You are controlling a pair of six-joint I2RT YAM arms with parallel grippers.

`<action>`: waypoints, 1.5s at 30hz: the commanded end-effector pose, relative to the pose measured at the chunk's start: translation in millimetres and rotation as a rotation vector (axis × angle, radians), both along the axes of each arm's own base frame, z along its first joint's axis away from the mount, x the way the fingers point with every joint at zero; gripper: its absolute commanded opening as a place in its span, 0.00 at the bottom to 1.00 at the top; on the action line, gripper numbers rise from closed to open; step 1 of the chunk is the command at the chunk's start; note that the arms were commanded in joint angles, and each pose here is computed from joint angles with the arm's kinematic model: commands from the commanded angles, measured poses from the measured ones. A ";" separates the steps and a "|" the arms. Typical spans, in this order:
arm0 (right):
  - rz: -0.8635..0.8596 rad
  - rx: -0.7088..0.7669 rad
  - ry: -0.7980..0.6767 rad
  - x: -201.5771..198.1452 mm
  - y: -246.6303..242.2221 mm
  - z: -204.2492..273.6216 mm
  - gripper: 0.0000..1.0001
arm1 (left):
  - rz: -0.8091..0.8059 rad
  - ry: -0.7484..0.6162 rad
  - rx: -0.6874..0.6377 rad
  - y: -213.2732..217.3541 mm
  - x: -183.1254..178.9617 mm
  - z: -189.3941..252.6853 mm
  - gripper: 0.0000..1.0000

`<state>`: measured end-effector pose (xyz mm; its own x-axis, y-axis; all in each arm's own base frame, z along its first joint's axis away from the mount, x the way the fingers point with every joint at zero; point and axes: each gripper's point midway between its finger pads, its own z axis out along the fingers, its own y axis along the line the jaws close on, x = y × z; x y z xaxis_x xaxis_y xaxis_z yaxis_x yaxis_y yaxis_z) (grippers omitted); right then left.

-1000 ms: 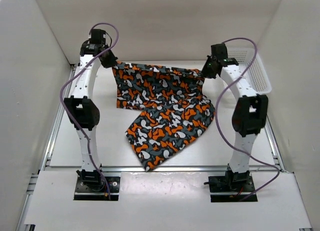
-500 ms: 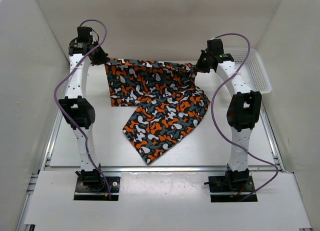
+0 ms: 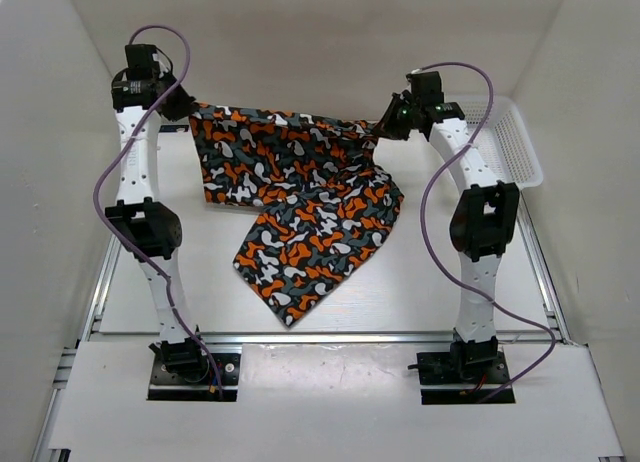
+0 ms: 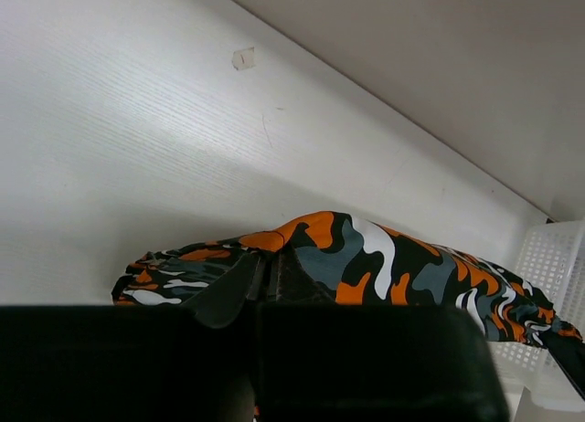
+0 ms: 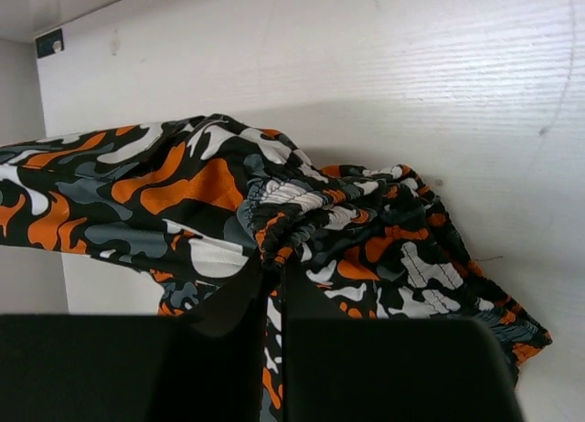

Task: Fold and stack the shorts
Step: Fold the shorts

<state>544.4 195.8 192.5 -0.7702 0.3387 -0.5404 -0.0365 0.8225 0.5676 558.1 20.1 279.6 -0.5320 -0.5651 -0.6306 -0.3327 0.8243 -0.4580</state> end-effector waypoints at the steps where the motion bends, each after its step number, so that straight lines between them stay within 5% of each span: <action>1: -0.090 -0.089 -0.005 21.2 -39.7 -8.9 0.01 | 0.252 -0.181 0.169 100.7 -15.3 76.4 0.10; 4: -0.084 -0.092 -0.029 32.8 -38.1 -8.5 0.01 | 0.227 -0.161 0.139 92.8 -20.3 71.9 0.10; 9: -0.050 -0.083 -0.066 42.0 -32.7 -2.2 0.01 | 0.064 -0.052 0.151 17.3 -53.8 51.8 0.10; 14: -0.058 -0.071 -0.077 40.1 -49.3 8.8 0.01 | -0.070 -0.007 0.162 -45.3 -127.9 62.9 0.10; 28: -0.134 -0.219 0.077 -58.5 -123.6 -10.2 0.01 | -0.326 0.265 0.062 -181.0 -292.8 -55.5 0.10; 45: -0.445 -0.280 0.195 -209.8 -171.3 -52.5 0.01 | -0.294 0.493 0.166 -188.0 -354.4 -152.5 0.10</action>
<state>342.3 35.1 130.6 -0.7480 0.4732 -0.4654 0.3802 0.8803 0.2839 201.0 -171.3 126.2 -0.9220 -0.2375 -0.3057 -0.1952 0.9672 -0.1627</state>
